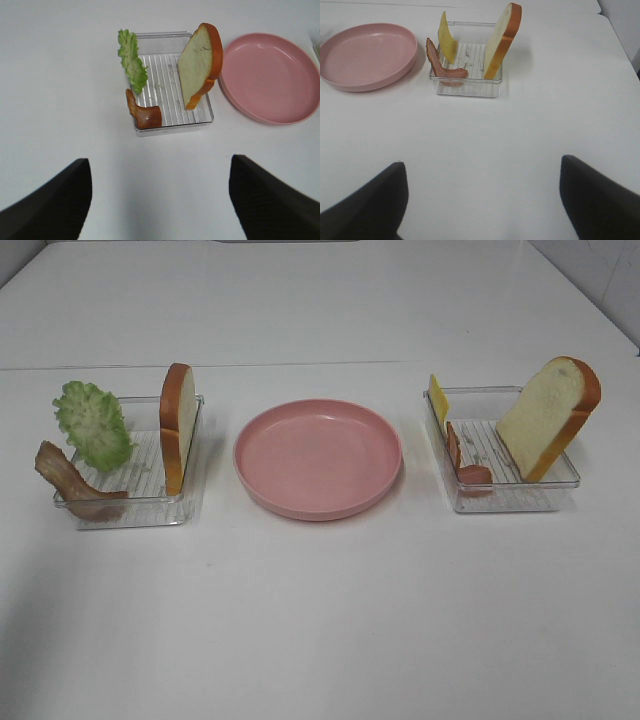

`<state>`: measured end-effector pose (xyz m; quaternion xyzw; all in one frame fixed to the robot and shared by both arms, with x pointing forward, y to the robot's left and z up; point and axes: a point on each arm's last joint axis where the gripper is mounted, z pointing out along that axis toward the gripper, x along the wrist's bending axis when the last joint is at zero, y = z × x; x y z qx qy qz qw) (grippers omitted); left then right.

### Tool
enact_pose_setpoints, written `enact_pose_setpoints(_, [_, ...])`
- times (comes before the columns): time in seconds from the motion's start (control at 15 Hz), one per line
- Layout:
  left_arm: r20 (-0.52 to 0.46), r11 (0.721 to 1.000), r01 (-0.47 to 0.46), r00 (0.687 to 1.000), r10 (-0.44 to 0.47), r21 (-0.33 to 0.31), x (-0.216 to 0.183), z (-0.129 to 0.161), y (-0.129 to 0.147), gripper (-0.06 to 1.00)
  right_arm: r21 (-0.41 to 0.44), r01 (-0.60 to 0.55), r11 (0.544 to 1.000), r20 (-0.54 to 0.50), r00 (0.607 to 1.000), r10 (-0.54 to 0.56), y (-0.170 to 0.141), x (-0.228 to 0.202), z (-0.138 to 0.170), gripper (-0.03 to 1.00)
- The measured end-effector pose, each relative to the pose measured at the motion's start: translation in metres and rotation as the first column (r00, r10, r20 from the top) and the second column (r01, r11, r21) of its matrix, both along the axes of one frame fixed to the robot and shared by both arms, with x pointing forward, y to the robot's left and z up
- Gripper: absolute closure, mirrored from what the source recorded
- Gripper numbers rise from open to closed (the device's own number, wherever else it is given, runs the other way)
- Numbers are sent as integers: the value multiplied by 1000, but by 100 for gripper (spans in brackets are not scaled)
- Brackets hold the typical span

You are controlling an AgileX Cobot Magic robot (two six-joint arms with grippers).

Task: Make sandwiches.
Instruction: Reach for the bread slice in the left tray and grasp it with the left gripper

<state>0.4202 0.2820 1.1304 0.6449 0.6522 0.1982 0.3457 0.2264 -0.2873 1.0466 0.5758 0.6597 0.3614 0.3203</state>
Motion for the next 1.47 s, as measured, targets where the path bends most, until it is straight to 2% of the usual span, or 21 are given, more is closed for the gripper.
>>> enact_pose_setpoints(0.2, [-136, 999, 22, 990, -26, -29, 52, 3, -4, 22, 0, 0, 1000, 0, 1000, 0, 0, 0, 0, 19])
enact_pose_setpoints(0.27, [-220, 998, 40, 974, -48, -39, 89, 4, -7, 22, 0, 0, 1000, 0, 1000, 0, 0, 0, 0, 19])
enact_pose_setpoints(0.6, [-378, 997, 60, 923, -74, -50, 152, -8, -14, 22, 0, 0, 1000, 0, 1000, 0, 0, 0, 0, 19])
enact_pose_setpoints(0.8, [-417, 997, 78, 906, -74, -9, 179, -18, -40, 22, 0, 0, 1000, 0, 1000, 0, 0, 0, 0, 19])
enact_pose_setpoints(1.0, [-440, 995, 103, 894, -90, 5, 196, -30, -73, 22, 0, 0, 1000, 0, 1000, 0, 0, 0, 0, 19])
enact_pose_setpoints(1.2, [-457, 992, 105, 887, -63, 66, 209, -45, -104, 22, 0, 0, 1000, 0, 1000, 0, 0, 0, 0, 19])
enact_pose_setpoints(1.47, [-497, 990, 117, 865, -60, 83, 225, -75, -137, 22, 0, 0, 1000, 0, 1000, 0, 0, 0, 0, 19])
